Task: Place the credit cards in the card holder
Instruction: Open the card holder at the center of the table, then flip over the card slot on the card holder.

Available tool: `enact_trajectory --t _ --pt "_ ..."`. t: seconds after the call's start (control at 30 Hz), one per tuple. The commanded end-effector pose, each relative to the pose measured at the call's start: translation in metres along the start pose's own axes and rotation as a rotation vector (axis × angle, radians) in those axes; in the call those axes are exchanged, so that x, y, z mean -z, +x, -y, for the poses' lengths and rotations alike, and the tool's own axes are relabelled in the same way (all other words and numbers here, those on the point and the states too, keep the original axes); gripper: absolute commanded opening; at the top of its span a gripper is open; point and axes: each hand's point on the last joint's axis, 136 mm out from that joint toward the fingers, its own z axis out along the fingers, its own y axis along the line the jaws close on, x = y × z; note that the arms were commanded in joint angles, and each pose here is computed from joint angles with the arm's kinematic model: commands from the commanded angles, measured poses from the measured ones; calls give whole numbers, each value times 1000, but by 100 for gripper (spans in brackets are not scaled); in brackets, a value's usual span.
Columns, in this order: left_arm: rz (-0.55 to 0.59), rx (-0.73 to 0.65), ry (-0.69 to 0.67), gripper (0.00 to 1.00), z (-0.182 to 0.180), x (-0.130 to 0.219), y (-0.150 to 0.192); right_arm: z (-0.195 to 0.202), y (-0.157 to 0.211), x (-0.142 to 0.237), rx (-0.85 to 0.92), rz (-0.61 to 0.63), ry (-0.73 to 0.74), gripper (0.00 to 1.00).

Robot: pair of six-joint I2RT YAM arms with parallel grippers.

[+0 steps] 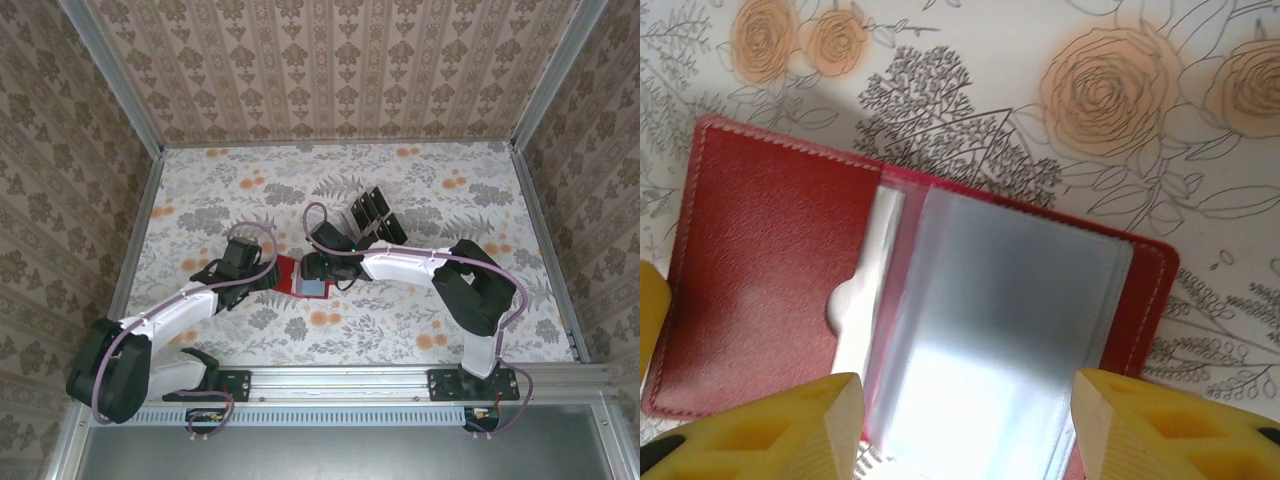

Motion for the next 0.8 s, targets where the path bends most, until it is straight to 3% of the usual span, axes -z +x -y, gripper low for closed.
enact_trajectory --t 0.0,0.77 --pt "-9 22 -7 72 -3 -5 9 4 -4 -9 -22 3 10 58" --pt "-20 27 -8 72 -4 -8 18 -6 -10 -3 5 18 -42 55"
